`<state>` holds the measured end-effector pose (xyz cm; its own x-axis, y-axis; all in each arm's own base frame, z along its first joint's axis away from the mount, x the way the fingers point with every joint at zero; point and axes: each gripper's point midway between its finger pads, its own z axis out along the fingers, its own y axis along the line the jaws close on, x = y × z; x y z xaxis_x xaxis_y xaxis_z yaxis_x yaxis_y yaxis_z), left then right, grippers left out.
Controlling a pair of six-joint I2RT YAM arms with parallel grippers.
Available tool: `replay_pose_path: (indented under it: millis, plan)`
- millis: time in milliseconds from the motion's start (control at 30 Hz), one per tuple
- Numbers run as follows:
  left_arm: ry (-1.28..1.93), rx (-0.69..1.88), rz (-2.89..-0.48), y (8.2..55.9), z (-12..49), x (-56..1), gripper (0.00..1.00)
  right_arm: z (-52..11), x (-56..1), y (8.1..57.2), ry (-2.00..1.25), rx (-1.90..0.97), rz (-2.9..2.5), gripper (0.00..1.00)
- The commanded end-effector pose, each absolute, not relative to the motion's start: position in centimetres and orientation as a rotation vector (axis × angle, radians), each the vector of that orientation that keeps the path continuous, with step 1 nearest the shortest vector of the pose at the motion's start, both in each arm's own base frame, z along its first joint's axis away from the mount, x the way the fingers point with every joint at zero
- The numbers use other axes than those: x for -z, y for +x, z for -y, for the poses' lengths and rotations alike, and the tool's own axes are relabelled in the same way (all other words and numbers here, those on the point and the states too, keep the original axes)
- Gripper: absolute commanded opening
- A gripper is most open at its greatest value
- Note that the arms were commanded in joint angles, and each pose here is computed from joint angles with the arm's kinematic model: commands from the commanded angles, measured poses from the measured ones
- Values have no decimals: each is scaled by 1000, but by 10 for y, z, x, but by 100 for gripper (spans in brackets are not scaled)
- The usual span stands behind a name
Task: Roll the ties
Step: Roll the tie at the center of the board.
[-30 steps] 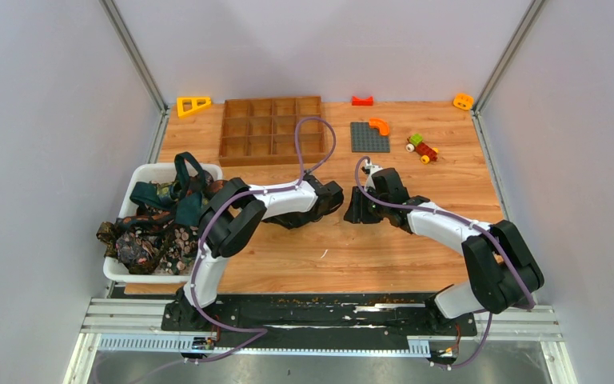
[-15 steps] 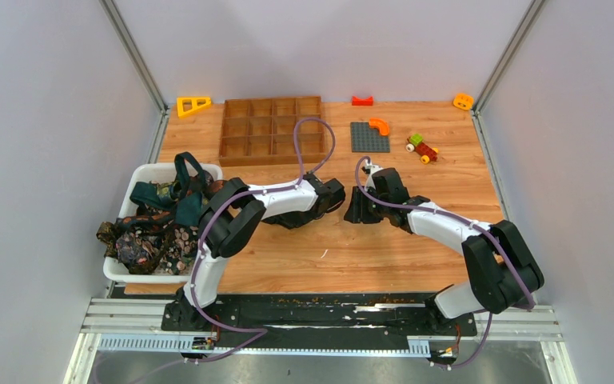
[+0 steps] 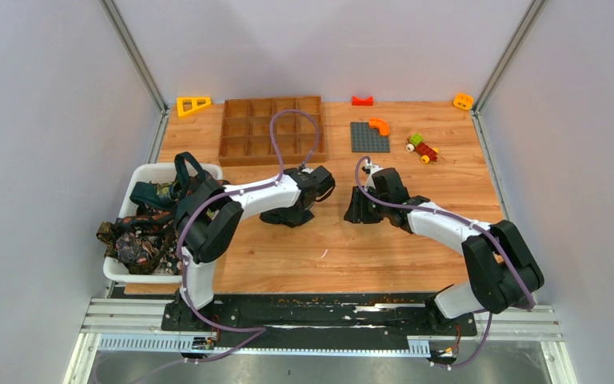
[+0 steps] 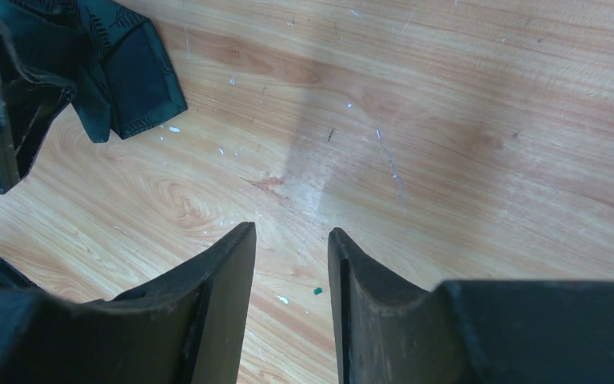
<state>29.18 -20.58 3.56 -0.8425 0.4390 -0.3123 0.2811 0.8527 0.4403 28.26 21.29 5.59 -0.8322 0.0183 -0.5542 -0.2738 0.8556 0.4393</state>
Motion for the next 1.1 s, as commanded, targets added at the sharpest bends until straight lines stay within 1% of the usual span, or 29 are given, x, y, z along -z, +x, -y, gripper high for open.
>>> replay_pose_path:
  millis: [0,267,467,800,967,1067]
  plan:
    - [451,-177,-2654,291,242,-33,53,-217,-71,296,-185,-708,-2413,40]
    - [421,-63,-2599,295,231,-58,61,-217,-69,296,-176,-699,-2426,39]
    - [419,-1,-2532,296,227,-88,67,-217,-68,297,-173,-694,-2431,39]
    - [453,86,-2380,289,209,-144,90,-217,-68,297,-170,-695,-2433,39]
    - [412,186,-2368,282,198,-152,92,-217,-69,297,-163,-694,-2434,39]
    - [383,177,-2360,280,186,-152,92,-220,-72,296,-144,-700,-2439,39]
